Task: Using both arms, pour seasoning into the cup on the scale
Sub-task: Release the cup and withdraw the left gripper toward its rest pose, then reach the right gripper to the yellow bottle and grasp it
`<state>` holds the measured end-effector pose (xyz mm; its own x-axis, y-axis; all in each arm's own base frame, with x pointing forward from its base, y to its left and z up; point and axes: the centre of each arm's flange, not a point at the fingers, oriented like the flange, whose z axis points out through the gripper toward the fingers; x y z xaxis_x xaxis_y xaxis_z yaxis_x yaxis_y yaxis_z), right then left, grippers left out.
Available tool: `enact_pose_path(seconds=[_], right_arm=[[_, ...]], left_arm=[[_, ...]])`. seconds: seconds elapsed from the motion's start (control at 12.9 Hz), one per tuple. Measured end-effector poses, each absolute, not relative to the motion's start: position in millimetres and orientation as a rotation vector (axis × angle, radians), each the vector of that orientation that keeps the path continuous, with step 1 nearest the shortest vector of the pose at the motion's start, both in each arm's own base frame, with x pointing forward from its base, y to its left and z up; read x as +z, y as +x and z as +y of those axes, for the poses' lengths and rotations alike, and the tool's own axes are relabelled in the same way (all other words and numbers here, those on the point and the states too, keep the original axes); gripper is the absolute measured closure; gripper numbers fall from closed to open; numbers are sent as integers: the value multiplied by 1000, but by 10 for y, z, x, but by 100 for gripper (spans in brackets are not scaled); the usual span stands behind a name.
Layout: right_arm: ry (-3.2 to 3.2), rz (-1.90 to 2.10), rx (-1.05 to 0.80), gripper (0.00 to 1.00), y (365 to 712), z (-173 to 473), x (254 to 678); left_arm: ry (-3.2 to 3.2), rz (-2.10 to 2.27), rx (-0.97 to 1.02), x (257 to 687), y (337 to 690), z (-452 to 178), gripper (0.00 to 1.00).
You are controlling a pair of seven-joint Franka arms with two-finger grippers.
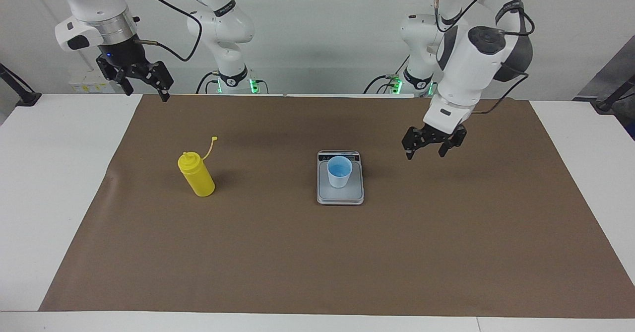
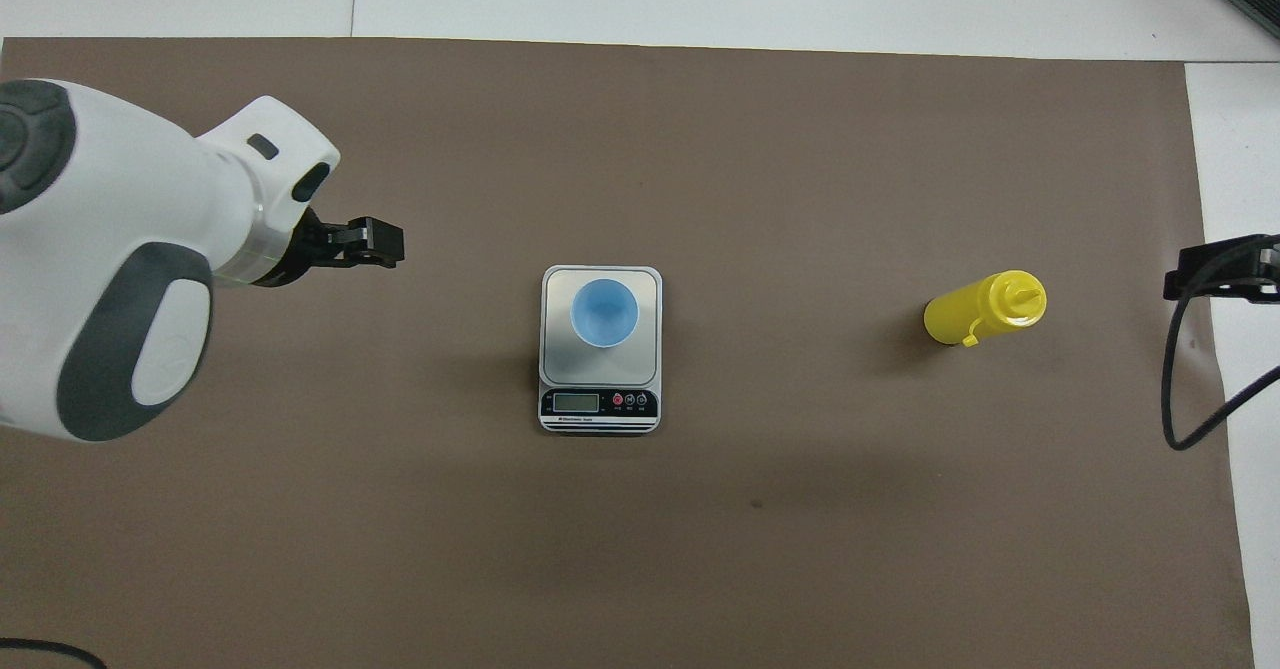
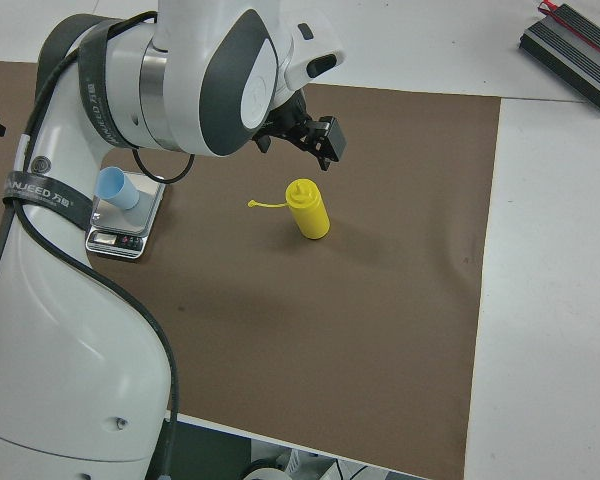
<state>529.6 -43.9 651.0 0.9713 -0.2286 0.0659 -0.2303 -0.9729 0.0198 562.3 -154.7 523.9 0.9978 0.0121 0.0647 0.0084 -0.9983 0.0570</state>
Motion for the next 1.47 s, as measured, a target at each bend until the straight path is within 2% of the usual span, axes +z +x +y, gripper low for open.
enact_pose_path(seconds=[0.23, 0.46, 0.7, 0.85, 1.01, 1.47], right_arm=[[3080, -478, 159, 0, 5486, -546, 6369], [3112, -651, 132, 0, 5743, -748, 6103], [3109, -792, 55, 0, 6240, -915, 5706], [3082, -912, -14, 0, 6541, -1054, 5333], [3065, -1029, -105, 0, 6696, -1086, 4963], [3049, -1358, -472, 0, 6750, -1248, 4146]], left_arm=[[3103, -120, 68, 5522, 5527, -930, 0], [3112, -181, 37, 5845, 5460, -561, 0], [3121, -153, 36, 6143, 5436, -359, 0], [3122, -150, 10, 6090, 5427, -348, 0], [3121, -165, 7, 6084, 5422, -401, 0], [3098, -139, -3, 6418, 5359, -394, 0]])
